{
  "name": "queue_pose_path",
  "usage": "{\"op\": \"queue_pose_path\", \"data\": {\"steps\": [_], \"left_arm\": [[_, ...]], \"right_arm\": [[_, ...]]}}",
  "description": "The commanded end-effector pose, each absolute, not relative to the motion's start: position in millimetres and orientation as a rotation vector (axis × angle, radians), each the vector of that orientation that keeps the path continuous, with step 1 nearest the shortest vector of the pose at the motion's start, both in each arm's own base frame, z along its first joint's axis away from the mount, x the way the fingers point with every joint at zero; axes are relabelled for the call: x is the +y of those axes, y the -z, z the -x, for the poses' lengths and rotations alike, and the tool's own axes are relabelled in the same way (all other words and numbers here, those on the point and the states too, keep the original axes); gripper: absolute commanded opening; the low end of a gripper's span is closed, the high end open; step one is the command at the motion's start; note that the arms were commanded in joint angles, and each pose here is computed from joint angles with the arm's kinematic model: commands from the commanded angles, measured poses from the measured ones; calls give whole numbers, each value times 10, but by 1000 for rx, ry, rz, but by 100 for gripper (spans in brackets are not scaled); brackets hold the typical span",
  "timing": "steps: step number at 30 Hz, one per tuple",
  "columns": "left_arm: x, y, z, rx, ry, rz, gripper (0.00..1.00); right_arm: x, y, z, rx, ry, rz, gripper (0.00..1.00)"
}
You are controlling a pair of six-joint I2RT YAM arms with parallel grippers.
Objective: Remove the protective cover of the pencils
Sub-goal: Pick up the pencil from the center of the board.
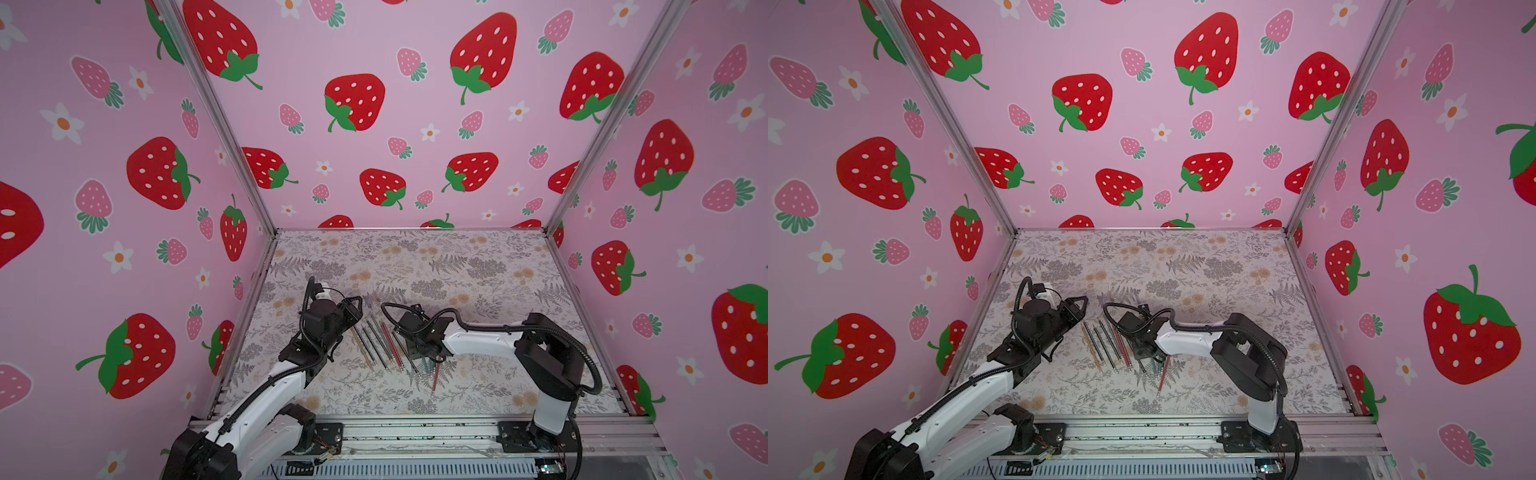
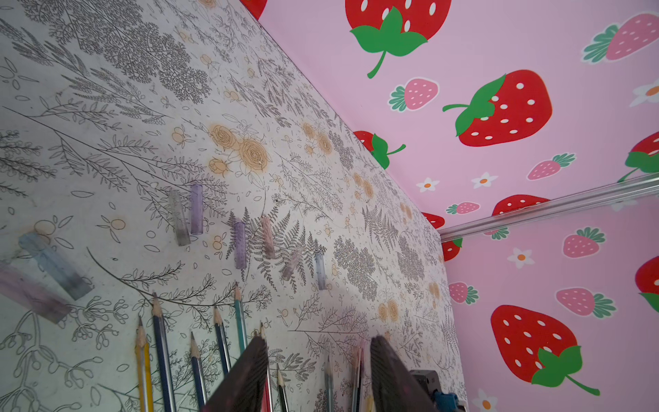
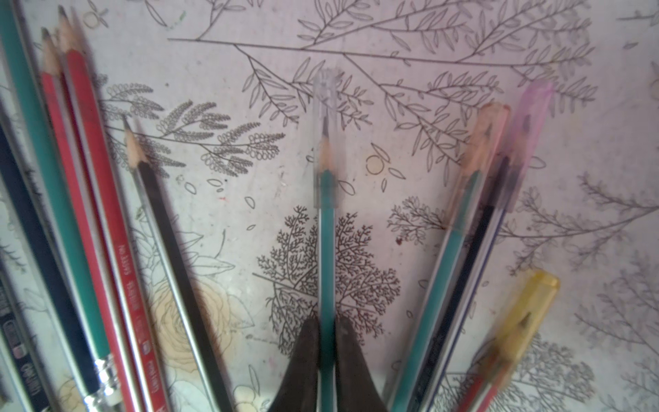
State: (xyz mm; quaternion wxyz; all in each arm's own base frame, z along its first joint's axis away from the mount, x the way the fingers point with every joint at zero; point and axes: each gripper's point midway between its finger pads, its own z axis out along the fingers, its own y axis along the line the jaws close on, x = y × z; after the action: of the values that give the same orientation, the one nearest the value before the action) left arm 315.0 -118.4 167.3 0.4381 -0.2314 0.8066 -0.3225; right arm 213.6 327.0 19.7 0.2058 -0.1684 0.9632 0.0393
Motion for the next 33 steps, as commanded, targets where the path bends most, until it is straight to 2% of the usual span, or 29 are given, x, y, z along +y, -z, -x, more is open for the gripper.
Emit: {"op": "queue_pose_path", "data": {"steps": [1,7,21,33], "left_arm": [[-1193,-1738,-3147,1985,827,555,49],[-1262,-1785,-3106,1971,893,518,49],[-1686,-1801,-3188,2047,1080,370,49],[-2387,-1811,-3174,2107,1142,176,46]], "right_arm": [[3129,-39,-2057,2742,-46,476,8],[3188,-115,-2075,2721,-91,484,0],[3249,-791,-2132,2511,-261,496,0],[3173,-961,-2121,2445,-288,493,0]]}}
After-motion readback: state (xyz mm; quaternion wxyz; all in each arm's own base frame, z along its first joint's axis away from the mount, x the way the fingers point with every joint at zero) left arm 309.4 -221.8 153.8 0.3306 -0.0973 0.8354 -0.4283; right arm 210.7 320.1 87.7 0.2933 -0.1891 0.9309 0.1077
